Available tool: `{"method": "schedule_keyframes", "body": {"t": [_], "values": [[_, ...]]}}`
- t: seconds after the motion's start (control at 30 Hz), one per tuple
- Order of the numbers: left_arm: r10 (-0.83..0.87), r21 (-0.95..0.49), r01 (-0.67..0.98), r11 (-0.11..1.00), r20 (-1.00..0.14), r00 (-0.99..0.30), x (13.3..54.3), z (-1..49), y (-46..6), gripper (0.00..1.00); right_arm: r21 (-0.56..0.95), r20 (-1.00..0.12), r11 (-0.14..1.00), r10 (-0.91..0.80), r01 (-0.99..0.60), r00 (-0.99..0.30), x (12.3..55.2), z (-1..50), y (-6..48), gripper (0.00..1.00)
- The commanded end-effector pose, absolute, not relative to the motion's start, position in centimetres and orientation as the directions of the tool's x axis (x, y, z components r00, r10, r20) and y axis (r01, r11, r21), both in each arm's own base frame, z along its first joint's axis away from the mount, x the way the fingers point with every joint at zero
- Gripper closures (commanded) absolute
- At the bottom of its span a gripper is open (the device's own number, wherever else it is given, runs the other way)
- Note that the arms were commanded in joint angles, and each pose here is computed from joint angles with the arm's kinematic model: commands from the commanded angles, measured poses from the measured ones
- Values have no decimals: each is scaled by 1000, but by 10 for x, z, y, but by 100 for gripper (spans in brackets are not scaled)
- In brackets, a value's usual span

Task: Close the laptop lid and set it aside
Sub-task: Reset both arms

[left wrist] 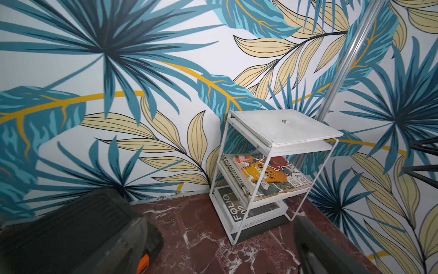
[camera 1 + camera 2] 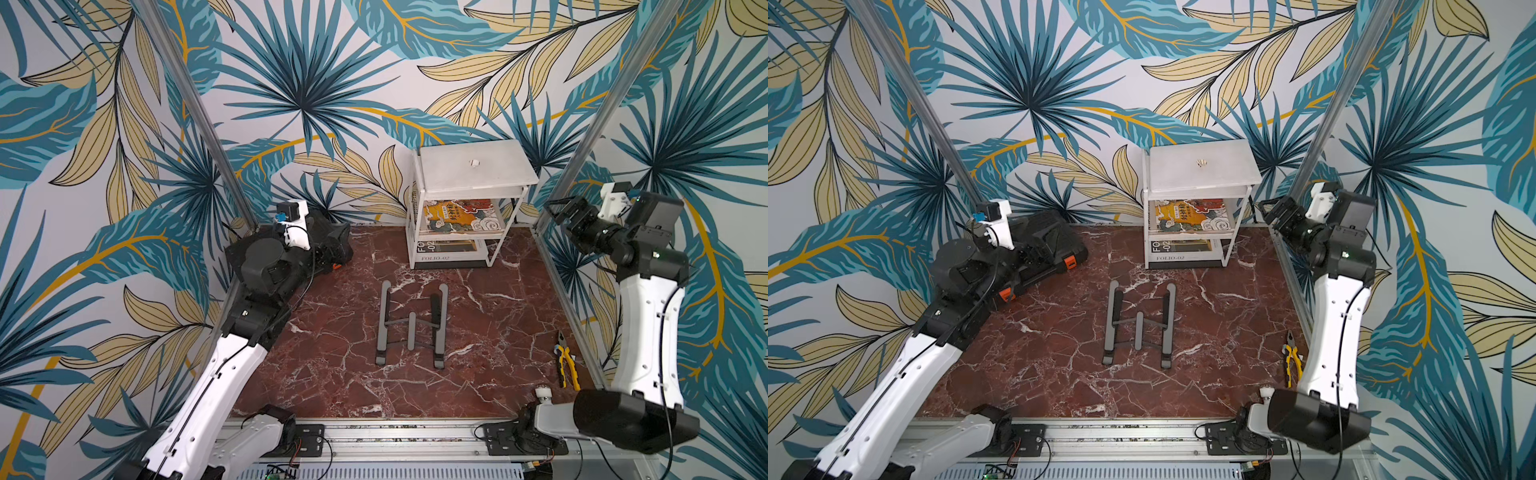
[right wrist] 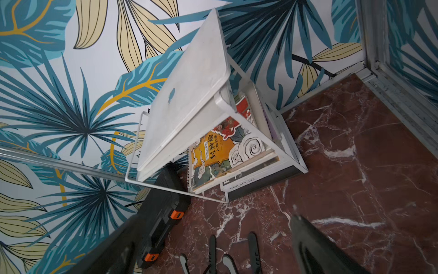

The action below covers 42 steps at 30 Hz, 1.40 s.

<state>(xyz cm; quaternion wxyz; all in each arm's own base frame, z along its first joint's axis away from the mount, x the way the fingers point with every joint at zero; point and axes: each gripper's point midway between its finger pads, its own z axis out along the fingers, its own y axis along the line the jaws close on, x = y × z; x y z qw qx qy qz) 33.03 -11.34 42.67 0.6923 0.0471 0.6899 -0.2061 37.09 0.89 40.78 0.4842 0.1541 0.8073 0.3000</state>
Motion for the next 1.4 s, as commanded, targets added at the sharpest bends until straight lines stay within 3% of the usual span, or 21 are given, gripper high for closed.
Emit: {"method": "schedule_keyframes", "body": {"t": [0.0,0.27,0.53,0.8,1.03,1.37], "values": [[-136,-137,192,972,-991,-19,327,392,-84,0,484,-820,874,438,-37,-369,364,383,-1,1],[-104,-111,-112,988,-993,63,299,296,-21,0,327,-936,943,332,67,-115,328,280,-29,1],[56,49,-243,969,-998,22,298,225,-1,0,239,-971,952,240,193,19,329,235,-56,1],[168,195,-245,950,-978,-127,328,167,2,0,82,-995,972,92,218,-35,342,199,-55,1],[173,176,-205,963,-984,-32,353,162,-9,0,22,-995,970,43,241,-84,348,180,-60,1],[160,177,-210,962,-982,-96,373,143,-2,0,73,-990,976,97,206,-107,347,169,-51,1]]}}
